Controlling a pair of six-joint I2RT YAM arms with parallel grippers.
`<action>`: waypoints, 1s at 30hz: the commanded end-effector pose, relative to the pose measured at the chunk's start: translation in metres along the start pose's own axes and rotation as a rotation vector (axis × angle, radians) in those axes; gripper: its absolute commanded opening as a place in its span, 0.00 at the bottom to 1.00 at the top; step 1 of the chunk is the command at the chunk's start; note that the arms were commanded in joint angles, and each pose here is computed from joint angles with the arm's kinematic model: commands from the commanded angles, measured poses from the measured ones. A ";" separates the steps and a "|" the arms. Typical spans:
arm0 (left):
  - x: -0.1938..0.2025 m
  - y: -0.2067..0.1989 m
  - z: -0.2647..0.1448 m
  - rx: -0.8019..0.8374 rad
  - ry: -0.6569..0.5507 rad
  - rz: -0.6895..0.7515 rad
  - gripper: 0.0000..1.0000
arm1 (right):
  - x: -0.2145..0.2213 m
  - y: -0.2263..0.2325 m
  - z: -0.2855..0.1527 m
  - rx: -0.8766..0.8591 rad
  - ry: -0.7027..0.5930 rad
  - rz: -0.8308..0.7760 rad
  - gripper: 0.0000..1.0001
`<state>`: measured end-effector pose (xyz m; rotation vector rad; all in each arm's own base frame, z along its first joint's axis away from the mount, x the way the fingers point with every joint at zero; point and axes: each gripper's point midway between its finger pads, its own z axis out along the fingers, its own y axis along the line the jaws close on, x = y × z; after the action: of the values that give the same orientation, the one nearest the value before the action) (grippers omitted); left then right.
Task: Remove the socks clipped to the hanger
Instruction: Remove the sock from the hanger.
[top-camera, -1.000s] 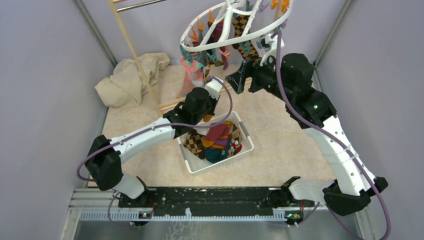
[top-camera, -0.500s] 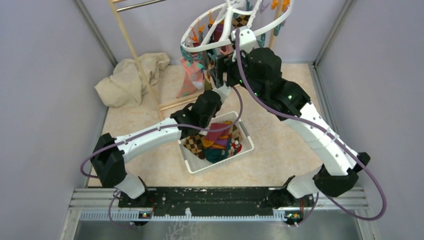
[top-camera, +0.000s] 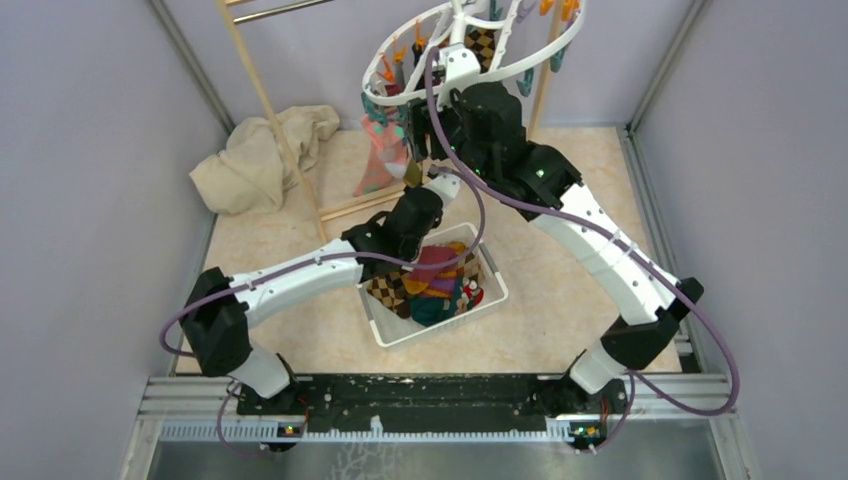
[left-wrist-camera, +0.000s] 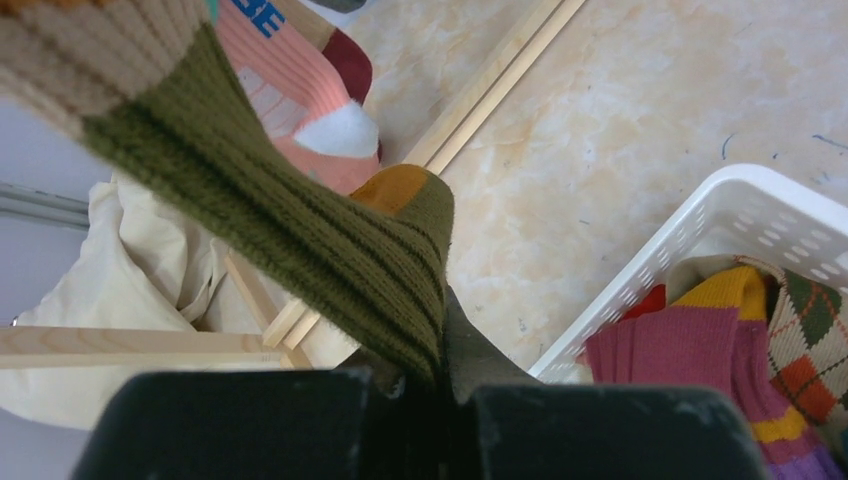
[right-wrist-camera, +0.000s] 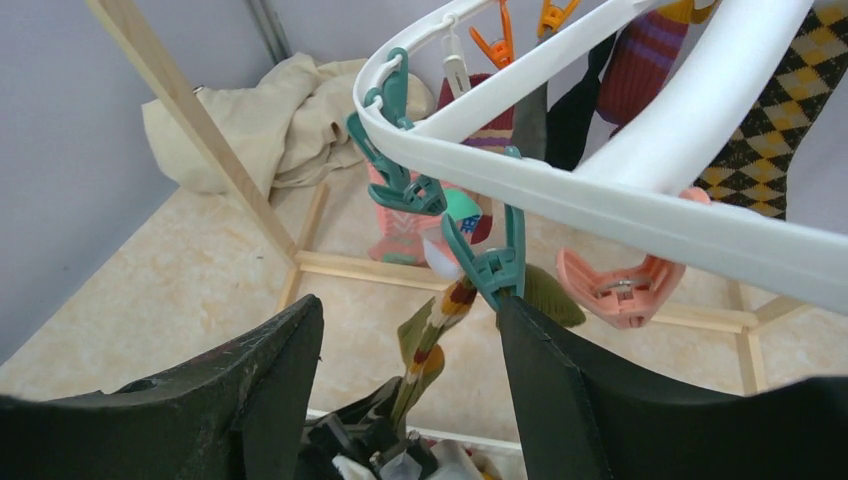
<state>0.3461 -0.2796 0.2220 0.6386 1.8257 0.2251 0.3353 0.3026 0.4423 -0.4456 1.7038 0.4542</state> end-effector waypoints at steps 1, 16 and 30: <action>-0.003 0.017 -0.016 -0.034 -0.016 -0.010 0.00 | -0.037 0.002 0.002 0.016 -0.104 -0.004 0.65; 0.004 0.040 -0.036 -0.079 -0.016 -0.045 0.00 | -0.040 -0.014 0.006 0.059 -0.104 -0.003 0.65; 0.007 0.053 -0.050 -0.089 -0.029 -0.077 0.00 | -0.042 -0.032 0.002 0.070 -0.120 0.012 0.61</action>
<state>0.3211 -0.2296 0.2417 0.5531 1.8197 0.2792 0.3659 0.2901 0.4440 -0.4008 1.7040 0.3727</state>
